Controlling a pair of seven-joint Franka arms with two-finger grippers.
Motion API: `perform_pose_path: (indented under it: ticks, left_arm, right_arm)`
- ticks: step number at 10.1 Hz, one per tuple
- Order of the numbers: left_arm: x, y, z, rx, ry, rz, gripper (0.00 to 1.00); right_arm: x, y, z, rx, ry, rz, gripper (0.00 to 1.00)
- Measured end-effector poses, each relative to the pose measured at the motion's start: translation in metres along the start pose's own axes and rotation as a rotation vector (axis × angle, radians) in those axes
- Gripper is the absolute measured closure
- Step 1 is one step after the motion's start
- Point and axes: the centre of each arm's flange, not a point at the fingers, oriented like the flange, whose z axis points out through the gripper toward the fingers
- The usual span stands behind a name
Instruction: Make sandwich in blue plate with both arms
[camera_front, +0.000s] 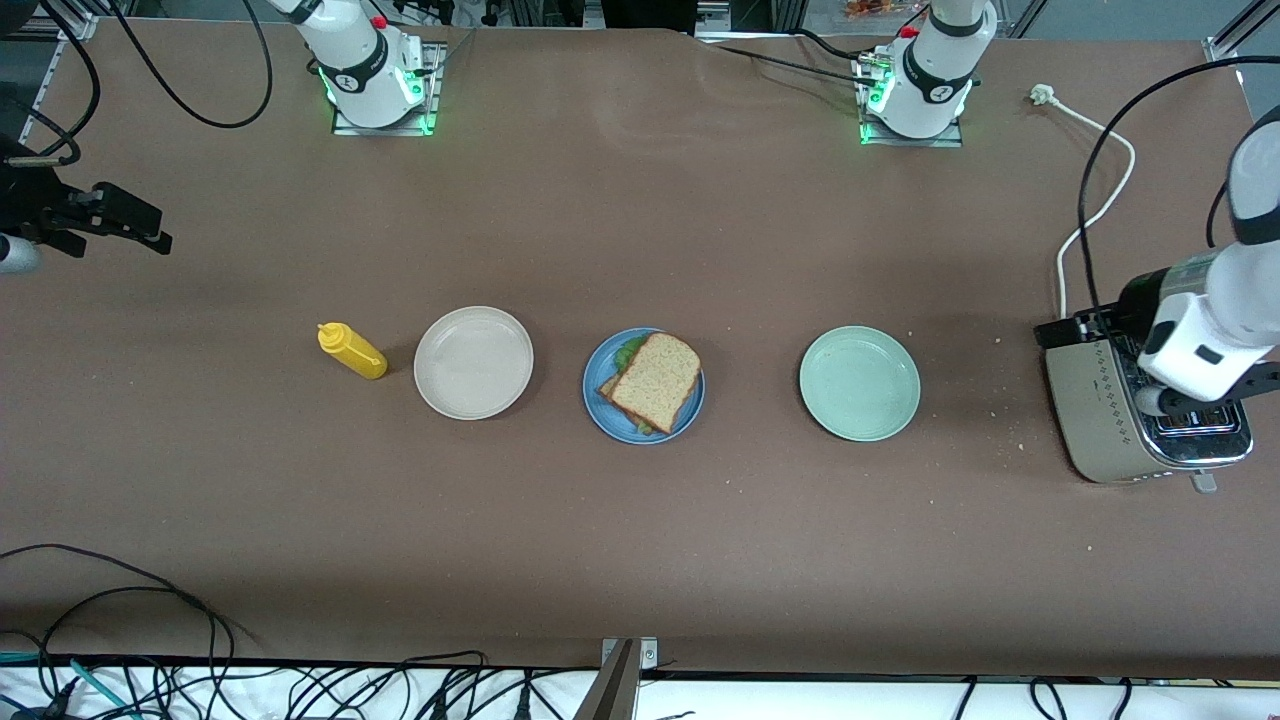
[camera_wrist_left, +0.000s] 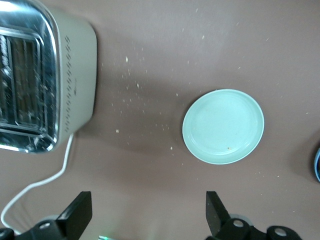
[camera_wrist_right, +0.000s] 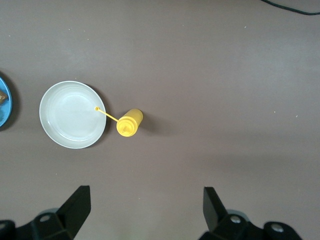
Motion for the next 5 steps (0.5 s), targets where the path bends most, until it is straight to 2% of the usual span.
perform_pose_path:
  ticks: [1, 3, 5]
  left_arm:
    - [0.002, -0.009, -0.016, -0.014, 0.033, 0.020, 0.00]
    - [0.011, -0.016, -0.038, -0.051, 0.148, 0.036, 0.00]
    - [0.013, -0.018, -0.040, -0.050, 0.166, 0.105, 0.00]
  right_arm:
    - [0.002, 0.002, 0.002, -0.009, -0.004, 0.002, 0.00]
    - [0.002, 0.005, -0.005, -0.015, 0.012, 0.005, 0.00]
    - [0.002, 0.005, -0.014, -0.018, 0.031, 0.005, 0.00]
